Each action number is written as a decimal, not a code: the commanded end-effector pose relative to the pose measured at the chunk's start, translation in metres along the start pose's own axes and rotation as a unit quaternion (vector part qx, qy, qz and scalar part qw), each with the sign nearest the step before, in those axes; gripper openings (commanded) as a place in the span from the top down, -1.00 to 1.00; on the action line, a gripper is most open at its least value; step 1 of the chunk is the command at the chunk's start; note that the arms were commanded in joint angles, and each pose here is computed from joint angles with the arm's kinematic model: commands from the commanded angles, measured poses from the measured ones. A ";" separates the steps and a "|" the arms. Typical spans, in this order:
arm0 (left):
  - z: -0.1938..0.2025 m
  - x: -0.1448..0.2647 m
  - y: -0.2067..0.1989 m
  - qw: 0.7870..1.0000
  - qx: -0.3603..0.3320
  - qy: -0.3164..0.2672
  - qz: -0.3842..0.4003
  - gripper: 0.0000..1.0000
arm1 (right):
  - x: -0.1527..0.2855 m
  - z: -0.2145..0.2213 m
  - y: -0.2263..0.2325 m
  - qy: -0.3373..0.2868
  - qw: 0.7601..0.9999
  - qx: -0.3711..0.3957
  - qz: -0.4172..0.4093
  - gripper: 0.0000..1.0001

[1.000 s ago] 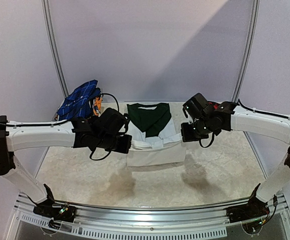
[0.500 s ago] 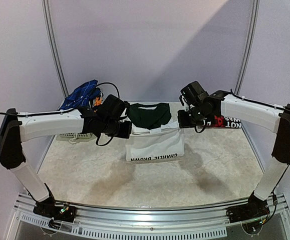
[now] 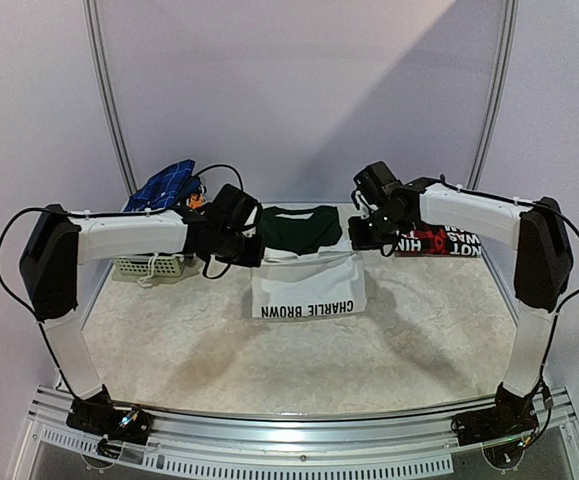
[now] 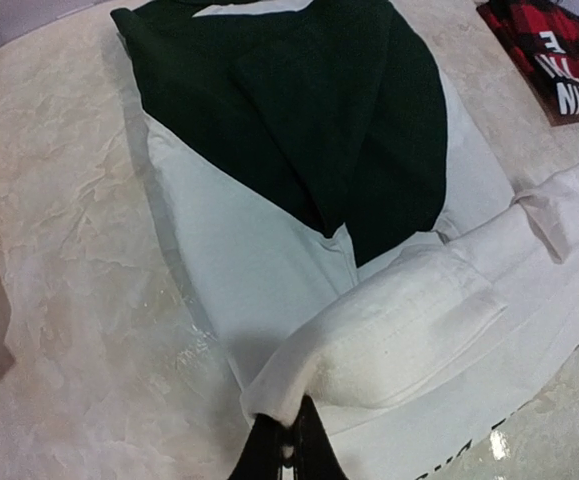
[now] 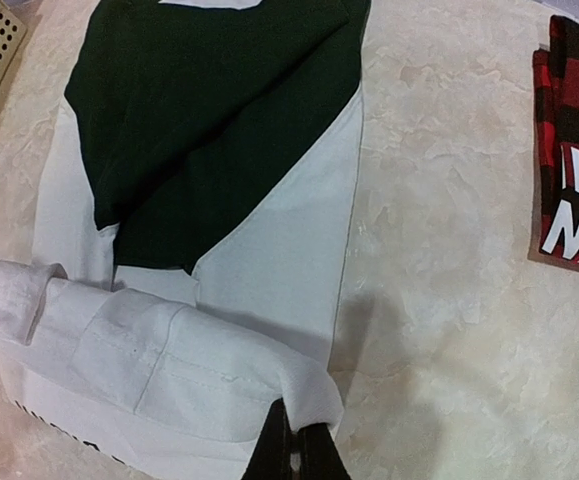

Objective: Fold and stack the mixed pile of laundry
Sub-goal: Fold the rectangle-folded T-shirt at the center of the board, then smooth out the 2/3-rectangle-folded T-shirt at the center of the board, then pick up the 2/3-rectangle-folded T-shirt from the center of the board.

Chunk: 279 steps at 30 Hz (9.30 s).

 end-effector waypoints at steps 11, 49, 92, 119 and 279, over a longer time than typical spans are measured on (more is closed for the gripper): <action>-0.009 -0.042 0.023 1.000 0.011 0.000 -0.009 1.00 | -0.052 -0.018 0.003 0.011 1.000 0.007 -0.024 1.00; -0.042 -0.008 0.048 0.997 0.038 -0.046 -0.048 -0.08 | -0.020 -0.045 0.013 -0.004 0.994 0.014 -0.109 -0.16; -0.005 -0.117 -0.016 0.996 -0.004 0.035 0.087 0.50 | -0.126 -0.004 0.040 0.078 0.986 0.051 -0.142 0.61; -0.007 -0.032 -0.040 0.992 -0.010 0.024 0.124 0.30 | -0.034 0.020 0.067 0.061 0.970 0.048 -0.232 0.22; 0.144 0.014 -0.067 0.991 0.012 0.062 0.115 1.00 | -0.013 0.171 -0.054 0.161 0.971 -0.105 -0.140 1.00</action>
Point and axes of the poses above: each gripper's point midway between its finger pads, its own x axis back along the fingers, its own y axis along the line the jaws close on, z = x × y, the point moved 1 cm from there along x, back along the fingers, and after that the axes turned 11 degrees about -x, right-handed, at the moved point
